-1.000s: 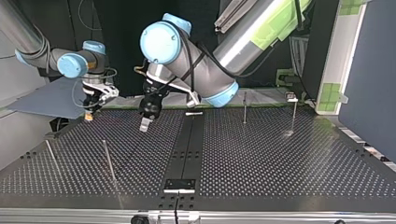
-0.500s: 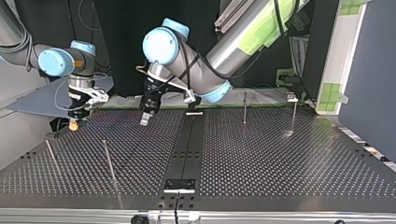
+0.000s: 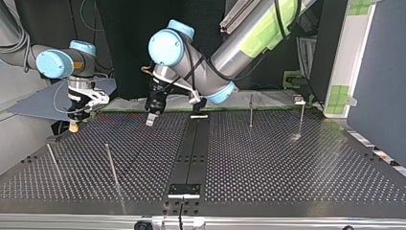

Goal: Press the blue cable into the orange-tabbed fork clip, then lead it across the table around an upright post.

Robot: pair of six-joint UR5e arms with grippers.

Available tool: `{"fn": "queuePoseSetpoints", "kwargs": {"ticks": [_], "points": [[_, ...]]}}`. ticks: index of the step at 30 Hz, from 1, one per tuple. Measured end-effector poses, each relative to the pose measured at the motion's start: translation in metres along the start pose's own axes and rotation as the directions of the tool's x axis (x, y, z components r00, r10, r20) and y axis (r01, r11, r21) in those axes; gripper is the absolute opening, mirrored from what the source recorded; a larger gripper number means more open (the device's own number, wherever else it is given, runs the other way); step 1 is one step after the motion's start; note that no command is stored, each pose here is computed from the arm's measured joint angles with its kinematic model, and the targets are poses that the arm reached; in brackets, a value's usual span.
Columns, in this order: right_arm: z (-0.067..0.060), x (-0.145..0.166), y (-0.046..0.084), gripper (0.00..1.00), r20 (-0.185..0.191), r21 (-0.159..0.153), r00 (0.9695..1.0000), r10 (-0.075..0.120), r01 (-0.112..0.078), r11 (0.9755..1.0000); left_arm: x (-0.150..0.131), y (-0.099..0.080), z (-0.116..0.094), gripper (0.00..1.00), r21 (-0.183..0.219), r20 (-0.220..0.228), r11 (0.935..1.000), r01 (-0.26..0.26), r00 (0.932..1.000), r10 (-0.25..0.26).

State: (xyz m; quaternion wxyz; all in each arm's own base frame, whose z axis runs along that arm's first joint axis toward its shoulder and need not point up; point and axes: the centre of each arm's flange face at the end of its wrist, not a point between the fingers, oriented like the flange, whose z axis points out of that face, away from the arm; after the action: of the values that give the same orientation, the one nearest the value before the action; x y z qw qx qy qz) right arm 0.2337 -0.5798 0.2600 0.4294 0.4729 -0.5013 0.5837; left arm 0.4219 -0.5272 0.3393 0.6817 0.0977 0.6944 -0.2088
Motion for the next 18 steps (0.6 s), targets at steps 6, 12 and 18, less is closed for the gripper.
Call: {"fn": "queuePoseSetpoints", "kwargs": {"ticks": [6, 12, 18], "points": [[-0.002, 0.016, -0.007, 0.0, -0.027, 0.032, 0.9996, -0.001, 0.002, 0.9995, 0.005, -0.001, -0.001, 1.0, 0.02, -0.001, 0.9994, 0.027, 0.9996, -0.027], [-0.006, 0.033, -0.021, 0.0, -0.055, 0.085, 0.9985, 0.002, 0.002, 0.9963, 0.006, -0.004, -0.001, 1.0, 0.039, 0.004, 0.9971, 0.065, 0.9979, -0.065], [-0.01, 0.031, -0.027, 0.0, -0.048, 0.099, 0.9988, 0.0, 0.004, 0.9951, 0.007, -0.007, -0.001, 1.0, 0.053, 0.005, 0.994, 0.095, 0.9954, -0.096]]}}
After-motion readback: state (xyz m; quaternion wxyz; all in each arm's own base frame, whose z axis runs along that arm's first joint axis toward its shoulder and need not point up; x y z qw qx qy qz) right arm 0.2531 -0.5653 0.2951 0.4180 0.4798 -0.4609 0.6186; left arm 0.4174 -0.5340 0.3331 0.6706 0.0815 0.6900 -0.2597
